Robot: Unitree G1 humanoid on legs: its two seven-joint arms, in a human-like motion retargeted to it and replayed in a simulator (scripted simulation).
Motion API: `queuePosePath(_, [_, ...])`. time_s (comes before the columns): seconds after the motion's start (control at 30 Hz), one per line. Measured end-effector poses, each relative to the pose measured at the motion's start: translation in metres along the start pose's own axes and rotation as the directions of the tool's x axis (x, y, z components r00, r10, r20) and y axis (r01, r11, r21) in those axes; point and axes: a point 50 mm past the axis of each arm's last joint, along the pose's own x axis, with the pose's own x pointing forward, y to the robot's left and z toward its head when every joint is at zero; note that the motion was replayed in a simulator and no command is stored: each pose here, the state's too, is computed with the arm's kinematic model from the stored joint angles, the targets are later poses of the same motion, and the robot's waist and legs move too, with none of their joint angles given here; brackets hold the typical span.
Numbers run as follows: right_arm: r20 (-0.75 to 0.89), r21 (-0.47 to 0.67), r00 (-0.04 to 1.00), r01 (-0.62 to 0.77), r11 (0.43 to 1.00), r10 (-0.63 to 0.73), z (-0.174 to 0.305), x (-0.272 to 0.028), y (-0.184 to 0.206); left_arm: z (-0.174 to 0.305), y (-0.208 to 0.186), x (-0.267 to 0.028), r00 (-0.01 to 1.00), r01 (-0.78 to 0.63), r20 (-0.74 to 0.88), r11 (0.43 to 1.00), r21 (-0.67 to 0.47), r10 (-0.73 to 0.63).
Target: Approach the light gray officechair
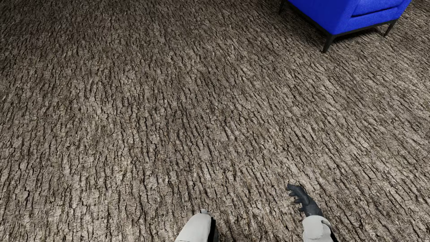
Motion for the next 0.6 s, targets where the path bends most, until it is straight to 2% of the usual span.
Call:
queuePosePath(0.1, [0.144,-0.156,0.985,-0.070,0.985,0.093,0.045,0.012,0.019,-0.044,0.005,-0.009,0.993,-0.008,-0.114,1.000,0.030,0.011])
queuePosePath(0.13, [0.163,-0.217,0.978,-0.094,0.972,0.131,0.052,0.012,0.028,-0.057,0.009,-0.011,0.988,-0.004,-0.156,0.998,0.057,0.013])
queuePosePath(0.2, [0.129,-0.289,0.971,-0.158,0.944,0.202,0.044,0.010,0.043,-0.071,0.024,-0.012,0.977,-0.085,-0.191,0.994,0.073,0.098])
queuePosePath(0.27, [-0.005,-0.321,0.970,-0.233,0.918,0.244,0.010,0.005,0.051,-0.070,0.039,-0.010,0.947,-0.251,-0.229,0.964,-0.087,0.226])
queuePosePath(0.3, [-0.125,-0.339,0.960,-0.277,0.899,0.249,-0.016,0.001,0.051,-0.065,0.041,-0.008,0.934,-0.308,-0.247,0.934,-0.181,0.260])
queuePosePath(0.33, [-0.247,-0.371,0.938,-0.322,0.871,0.242,-0.042,-0.002,0.046,-0.055,0.043,-0.004,0.929,-0.335,-0.240,0.917,-0.217,0.283])
queuePosePath(0.4, [-0.435,-0.416,0.883,-0.373,0.829,0.179,-0.082,-0.011,0.029,-0.015,0.069,0.006,0.927,-0.374,-0.112,0.902,-0.213,0.358])
queuePosePath(0.47, [-0.516,-0.340,0.850,-0.320,0.885,0.109,-0.114,-0.024,0.006,0.032,0.109,0.009,0.872,-0.459,0.092,0.870,-0.180,0.480])
queuePosePath(0.53, [-0.532,-0.222,0.847,-0.163,0.961,0.021,-0.138,-0.041,-0.023,0.091,0.153,0.001,0.768,-0.536,0.311,0.827,-0.167,0.560])
queuePosePath(0.6, [-0.561,-0.125,0.824,0.018,0.992,-0.086,-0.160,-0.067,-0.043,0.155,0.194,-0.022,0.630,-0.626,0.501,0.770,-0.125,0.594])
